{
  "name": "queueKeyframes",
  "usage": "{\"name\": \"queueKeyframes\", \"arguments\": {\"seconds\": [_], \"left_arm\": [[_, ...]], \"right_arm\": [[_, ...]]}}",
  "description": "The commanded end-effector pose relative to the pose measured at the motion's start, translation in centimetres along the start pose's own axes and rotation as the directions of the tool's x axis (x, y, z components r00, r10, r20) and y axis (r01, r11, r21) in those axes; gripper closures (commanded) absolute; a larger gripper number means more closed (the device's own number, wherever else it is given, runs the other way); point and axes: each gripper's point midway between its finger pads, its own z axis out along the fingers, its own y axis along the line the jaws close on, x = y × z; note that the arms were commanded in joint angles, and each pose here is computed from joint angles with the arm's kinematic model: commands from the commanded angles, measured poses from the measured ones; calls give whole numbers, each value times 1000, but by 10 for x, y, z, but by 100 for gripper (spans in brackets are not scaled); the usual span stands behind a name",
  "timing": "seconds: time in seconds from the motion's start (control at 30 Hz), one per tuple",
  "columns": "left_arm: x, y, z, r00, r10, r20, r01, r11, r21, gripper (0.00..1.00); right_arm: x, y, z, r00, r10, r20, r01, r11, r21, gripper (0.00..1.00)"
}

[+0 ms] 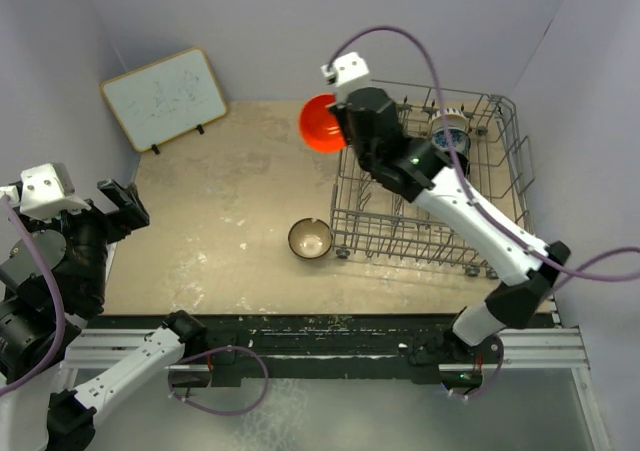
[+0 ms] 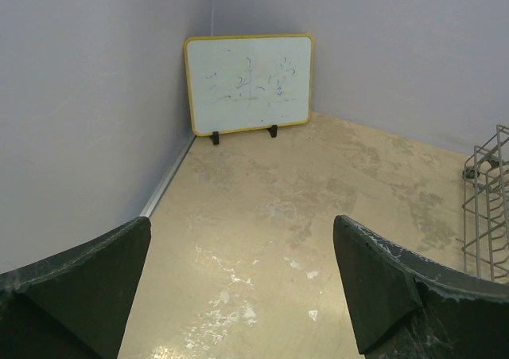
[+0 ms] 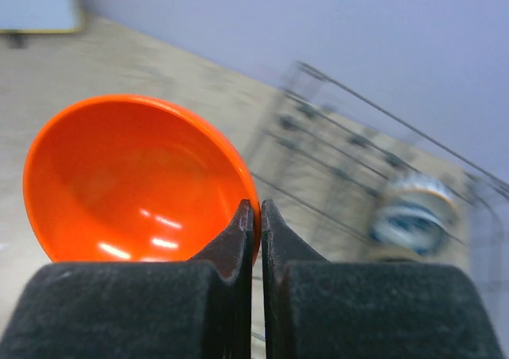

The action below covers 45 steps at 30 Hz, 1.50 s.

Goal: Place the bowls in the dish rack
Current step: Pick up the bowl from the center of the board, then adjust the dish rack at the center of the board.

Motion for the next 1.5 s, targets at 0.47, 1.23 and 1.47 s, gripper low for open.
{"name": "queueKeyframes", "arguments": {"seconds": [0.47,1.23,1.47], "left_arm": [[3,-22,8,999,-40,6,39,997,65,1],[15,-21,15,1000,17,22,-18,999,47,1],[15,-24,19,999,41,30,-42,998,47,1]], "right_arm": [[87,-249,-120,992,-7,-123,99,638,763,100],[264,-235,-96,942,233,-241,87,526,846,100],[270,-236,-121,935,298,-193,30,477,878,100]]}}
